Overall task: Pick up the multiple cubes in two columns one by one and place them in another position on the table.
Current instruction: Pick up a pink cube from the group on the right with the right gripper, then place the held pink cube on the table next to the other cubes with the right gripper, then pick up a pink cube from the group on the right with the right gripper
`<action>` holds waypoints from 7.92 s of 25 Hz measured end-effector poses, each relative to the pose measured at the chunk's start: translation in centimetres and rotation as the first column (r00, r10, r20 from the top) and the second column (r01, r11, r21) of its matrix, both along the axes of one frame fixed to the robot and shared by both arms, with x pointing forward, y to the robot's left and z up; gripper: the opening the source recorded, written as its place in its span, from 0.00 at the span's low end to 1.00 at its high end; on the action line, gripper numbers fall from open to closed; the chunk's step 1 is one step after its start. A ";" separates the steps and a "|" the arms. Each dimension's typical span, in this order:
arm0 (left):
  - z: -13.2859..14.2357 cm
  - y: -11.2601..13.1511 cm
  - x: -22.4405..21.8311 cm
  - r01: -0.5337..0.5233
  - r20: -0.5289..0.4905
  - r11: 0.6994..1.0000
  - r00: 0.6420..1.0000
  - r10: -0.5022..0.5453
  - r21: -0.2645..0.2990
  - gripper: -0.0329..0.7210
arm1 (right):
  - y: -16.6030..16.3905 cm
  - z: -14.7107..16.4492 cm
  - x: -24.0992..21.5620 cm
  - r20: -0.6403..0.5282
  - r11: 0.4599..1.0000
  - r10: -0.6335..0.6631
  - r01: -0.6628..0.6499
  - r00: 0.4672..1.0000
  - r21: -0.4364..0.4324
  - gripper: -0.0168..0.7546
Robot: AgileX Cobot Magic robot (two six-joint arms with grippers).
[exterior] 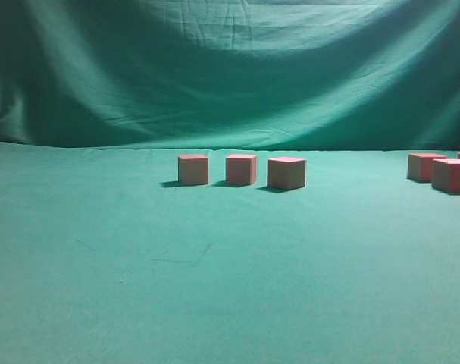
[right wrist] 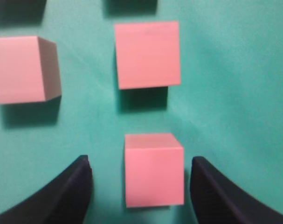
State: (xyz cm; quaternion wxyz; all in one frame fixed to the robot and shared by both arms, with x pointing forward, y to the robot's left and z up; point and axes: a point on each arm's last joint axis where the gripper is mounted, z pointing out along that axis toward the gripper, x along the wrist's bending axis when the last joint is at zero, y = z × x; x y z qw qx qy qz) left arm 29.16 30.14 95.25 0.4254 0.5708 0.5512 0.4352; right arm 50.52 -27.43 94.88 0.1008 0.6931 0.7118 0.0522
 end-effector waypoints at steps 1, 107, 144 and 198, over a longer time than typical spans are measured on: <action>0.0 0.0 0.0 0.000 0.000 1.000 1.000 0.000 0.000 0.04 | 0.0 -0.2 0.1 -0.003 1.000 0.001 -0.001 1.000 0.000 0.54; 0.0 0.0 0.0 0.000 0.000 1.000 1.000 0.000 0.000 0.04 | 34.5 1.3 4.4 0.114 0.970 0.238 -0.242 0.965 0.025 0.36; 0.0 0.0 0.0 0.000 0.000 1.000 1.000 0.000 0.000 0.04 | 35.2 0.8 4.6 0.087 0.958 0.281 -0.285 0.956 0.039 0.75; 0.0 0.0 0.0 0.000 0.000 1.000 1.000 0.000 0.000 0.04 | 5.7 4.2 0.3 0.139 0.999 0.032 -0.035 0.990 0.020 0.69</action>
